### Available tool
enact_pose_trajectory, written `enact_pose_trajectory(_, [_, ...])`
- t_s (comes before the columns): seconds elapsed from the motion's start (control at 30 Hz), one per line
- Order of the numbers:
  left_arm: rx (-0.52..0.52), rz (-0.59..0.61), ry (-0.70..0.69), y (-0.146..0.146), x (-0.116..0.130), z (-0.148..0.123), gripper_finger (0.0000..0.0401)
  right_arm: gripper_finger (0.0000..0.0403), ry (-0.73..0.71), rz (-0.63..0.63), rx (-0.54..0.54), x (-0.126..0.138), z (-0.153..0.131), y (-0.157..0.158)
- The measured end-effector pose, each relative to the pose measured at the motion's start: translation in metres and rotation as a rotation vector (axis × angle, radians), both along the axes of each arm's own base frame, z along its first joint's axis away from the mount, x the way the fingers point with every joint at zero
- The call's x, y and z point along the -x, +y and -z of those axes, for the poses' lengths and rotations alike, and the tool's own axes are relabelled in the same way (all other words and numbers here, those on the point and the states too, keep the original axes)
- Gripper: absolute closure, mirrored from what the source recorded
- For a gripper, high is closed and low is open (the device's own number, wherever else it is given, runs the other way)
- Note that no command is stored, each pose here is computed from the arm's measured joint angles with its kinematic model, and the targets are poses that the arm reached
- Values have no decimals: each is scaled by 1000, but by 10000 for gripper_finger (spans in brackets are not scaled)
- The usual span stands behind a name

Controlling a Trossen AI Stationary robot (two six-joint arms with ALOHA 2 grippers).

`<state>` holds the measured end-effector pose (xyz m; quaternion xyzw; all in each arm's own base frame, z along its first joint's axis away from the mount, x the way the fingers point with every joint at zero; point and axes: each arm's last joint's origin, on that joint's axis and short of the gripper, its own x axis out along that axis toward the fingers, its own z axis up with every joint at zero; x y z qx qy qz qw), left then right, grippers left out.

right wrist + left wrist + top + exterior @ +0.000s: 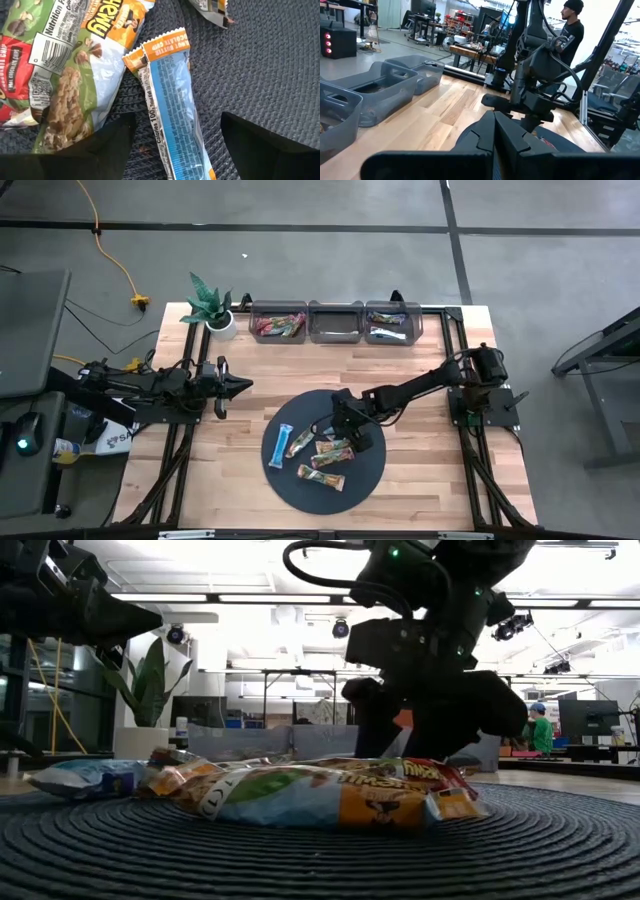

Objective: Pick and place Granola Bars by type
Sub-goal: Put the yellow granola bar into the middle black bin

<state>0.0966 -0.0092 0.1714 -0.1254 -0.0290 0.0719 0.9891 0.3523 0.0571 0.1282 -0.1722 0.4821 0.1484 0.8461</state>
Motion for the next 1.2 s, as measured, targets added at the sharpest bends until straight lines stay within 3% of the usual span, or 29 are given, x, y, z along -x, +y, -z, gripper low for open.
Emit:
enact_pose_trajectory(0.17, [0, 0, 0, 0, 0, 0, 400, 133, 7, 43, -77, -1, 1, -4])
enact_pose_trajectory(0.43, [0, 0, 0, 0, 0, 0, 400, 187, 21, 132, -143, -2, 1, -11])
enact_pose_trajectory(0.97, [0, 1, 0, 0, 0, 0, 400, 301, 35, 231, -191, -1, -1, -12])
enact_pose_trajectory(1.2, [0, 2, 0, 0, 0, 0, 400, 333, 16, 298, -183, 4, -18, -15])
